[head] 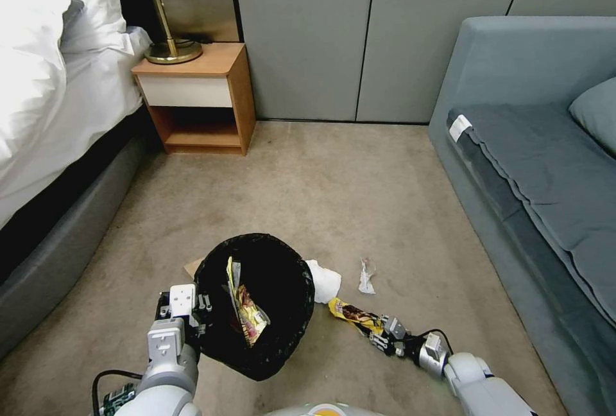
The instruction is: Pick up the trash bin, then pick up the garbage from the floor and place it into the trash bin.
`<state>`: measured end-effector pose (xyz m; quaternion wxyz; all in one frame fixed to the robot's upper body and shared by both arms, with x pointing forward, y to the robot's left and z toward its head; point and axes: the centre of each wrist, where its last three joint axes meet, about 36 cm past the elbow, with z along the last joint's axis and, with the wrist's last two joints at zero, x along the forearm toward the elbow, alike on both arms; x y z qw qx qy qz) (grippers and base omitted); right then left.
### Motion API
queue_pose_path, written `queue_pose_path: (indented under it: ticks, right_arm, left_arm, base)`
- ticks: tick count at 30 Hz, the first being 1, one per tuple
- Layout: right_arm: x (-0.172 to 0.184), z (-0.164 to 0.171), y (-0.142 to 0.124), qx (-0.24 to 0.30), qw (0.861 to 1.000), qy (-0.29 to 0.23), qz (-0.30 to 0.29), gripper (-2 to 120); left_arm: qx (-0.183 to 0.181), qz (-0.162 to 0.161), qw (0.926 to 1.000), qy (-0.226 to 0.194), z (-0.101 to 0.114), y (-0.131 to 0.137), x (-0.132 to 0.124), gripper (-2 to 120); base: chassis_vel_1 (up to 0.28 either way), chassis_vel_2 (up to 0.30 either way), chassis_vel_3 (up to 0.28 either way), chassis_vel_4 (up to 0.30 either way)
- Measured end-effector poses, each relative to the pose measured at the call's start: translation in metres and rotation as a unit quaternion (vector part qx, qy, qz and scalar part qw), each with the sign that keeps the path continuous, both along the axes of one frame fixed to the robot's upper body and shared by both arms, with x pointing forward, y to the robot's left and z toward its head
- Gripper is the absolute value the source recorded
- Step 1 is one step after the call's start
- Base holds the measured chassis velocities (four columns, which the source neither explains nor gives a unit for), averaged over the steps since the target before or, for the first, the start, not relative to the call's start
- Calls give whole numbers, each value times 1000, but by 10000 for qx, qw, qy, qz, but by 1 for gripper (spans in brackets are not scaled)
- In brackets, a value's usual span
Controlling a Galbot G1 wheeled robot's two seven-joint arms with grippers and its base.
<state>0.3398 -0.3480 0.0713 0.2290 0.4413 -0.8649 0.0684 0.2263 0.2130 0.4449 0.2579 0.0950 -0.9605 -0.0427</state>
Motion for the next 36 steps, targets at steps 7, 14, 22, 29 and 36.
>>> queue_pose_path:
  ticks: [7, 14, 22, 29, 36]
  right_arm:
    - [-3, -1, 1, 19, 10000, -53, -8, 2]
    - [-5, 9, 10, 203, 9988, -345, -294, 0]
    - [-4, 51, 36, 992, 9855, -993, -957, 0]
    - [0, 151, 74, 2136, 9475, -2027, -1248, 0]
    - [3, 265, 109, 2933, 9074, -2907, -787, 0]
  left_arm:
    - [-13, -11, 10000, -3, 0, -1, 0, 3]
    - [-21, -19, 10000, -17, 0, -1, 0, 3]
    - [-60, -46, 10000, -29, 0, -2, 0, 3]
    - [-80, -71, 9999, -51, 1, -2, 2, 3]
    - [-97, -122, 9999, -39, 1, -2, 2, 3]
  base:
    - [0, 0, 0, 0]
    - [0, 0, 0, 0]
    - [0, 0, 0, 0]
    - [0, 0, 0, 0]
    - [0, 0, 0, 0]
